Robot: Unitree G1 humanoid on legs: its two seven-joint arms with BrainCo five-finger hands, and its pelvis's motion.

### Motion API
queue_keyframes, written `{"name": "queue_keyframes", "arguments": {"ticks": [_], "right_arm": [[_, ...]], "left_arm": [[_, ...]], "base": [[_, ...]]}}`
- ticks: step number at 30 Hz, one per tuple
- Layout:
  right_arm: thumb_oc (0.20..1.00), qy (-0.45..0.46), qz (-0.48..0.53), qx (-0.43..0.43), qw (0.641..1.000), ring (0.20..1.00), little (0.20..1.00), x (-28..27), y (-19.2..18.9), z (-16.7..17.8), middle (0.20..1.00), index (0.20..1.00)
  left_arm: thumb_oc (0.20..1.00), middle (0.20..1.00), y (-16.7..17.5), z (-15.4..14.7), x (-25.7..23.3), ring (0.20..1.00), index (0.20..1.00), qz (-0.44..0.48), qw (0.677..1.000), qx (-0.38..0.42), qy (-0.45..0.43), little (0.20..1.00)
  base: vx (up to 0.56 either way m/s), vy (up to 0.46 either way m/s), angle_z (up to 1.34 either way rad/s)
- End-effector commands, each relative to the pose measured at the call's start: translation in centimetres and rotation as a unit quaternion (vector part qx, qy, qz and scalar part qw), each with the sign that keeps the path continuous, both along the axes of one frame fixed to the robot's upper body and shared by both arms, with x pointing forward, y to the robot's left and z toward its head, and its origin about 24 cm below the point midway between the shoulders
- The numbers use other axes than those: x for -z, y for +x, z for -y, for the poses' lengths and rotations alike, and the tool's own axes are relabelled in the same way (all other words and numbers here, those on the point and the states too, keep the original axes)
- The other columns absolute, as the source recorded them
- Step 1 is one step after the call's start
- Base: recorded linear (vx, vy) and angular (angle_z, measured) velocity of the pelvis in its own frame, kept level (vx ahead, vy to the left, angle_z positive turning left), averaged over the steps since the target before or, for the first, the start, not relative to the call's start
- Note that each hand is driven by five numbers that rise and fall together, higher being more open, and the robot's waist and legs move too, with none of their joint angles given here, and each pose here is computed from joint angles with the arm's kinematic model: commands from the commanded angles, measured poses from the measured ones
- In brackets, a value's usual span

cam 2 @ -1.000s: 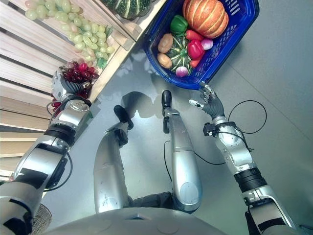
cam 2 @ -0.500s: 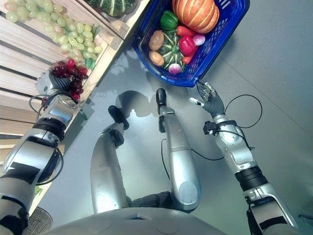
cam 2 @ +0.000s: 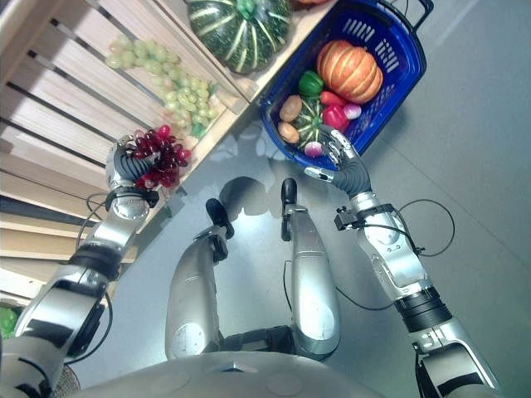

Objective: Pick up fruits and vegetables into the basket

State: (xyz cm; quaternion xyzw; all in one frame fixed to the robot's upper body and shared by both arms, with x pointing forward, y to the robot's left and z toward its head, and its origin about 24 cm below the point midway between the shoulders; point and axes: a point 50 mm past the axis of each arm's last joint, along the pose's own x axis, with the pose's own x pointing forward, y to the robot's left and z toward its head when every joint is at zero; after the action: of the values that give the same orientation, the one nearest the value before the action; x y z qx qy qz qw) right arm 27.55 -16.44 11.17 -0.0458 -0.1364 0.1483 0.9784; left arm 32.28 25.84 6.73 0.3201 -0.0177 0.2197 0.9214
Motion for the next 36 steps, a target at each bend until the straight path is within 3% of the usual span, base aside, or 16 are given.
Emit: {"name": "queue_keyframes", "arguments": {"ticks": [1,17,31,36], "right_arm": [[1.000,-0.002,0.078,-0.027,0.997,1.000,1.000,-3.2,-1.0,-0.4,1.000,1.000],[1.000,-0.041,0.080,-0.121,0.989,1.000,1.000,-5.6,-0.3,-5.0,1.000,1.000],[1.000,-0.057,0.014,-0.153,0.987,1.000,1.000,-4.4,-0.4,-7.7,1.000,1.000],[1.000,0.000,-0.018,-0.218,0.976,1.000,1.000,-4.8,-0.9,-9.7,1.000,1.000]], "left_arm": [[0.200,0.200,-0.5,0.5,-2.8,0.200,0.200,0.096,0.994,0.038,-0.030,0.200],[0.200,0.200,-1.6,3.8,-7.2,0.200,0.200,0.150,0.972,0.175,-0.044,0.200],[0.200,0.200,-2.8,7.0,-8.0,0.200,0.200,0.128,0.934,0.295,-0.156,0.200],[0.200,0.200,-3.0,8.5,-8.9,0.200,0.200,0.123,0.905,0.350,-0.207,0.200]], "base": [[0.03,0.041,0.07],[0.09,0.009,0.06],[0.14,-0.010,0.07],[0.04,0.002,0.04]]}}
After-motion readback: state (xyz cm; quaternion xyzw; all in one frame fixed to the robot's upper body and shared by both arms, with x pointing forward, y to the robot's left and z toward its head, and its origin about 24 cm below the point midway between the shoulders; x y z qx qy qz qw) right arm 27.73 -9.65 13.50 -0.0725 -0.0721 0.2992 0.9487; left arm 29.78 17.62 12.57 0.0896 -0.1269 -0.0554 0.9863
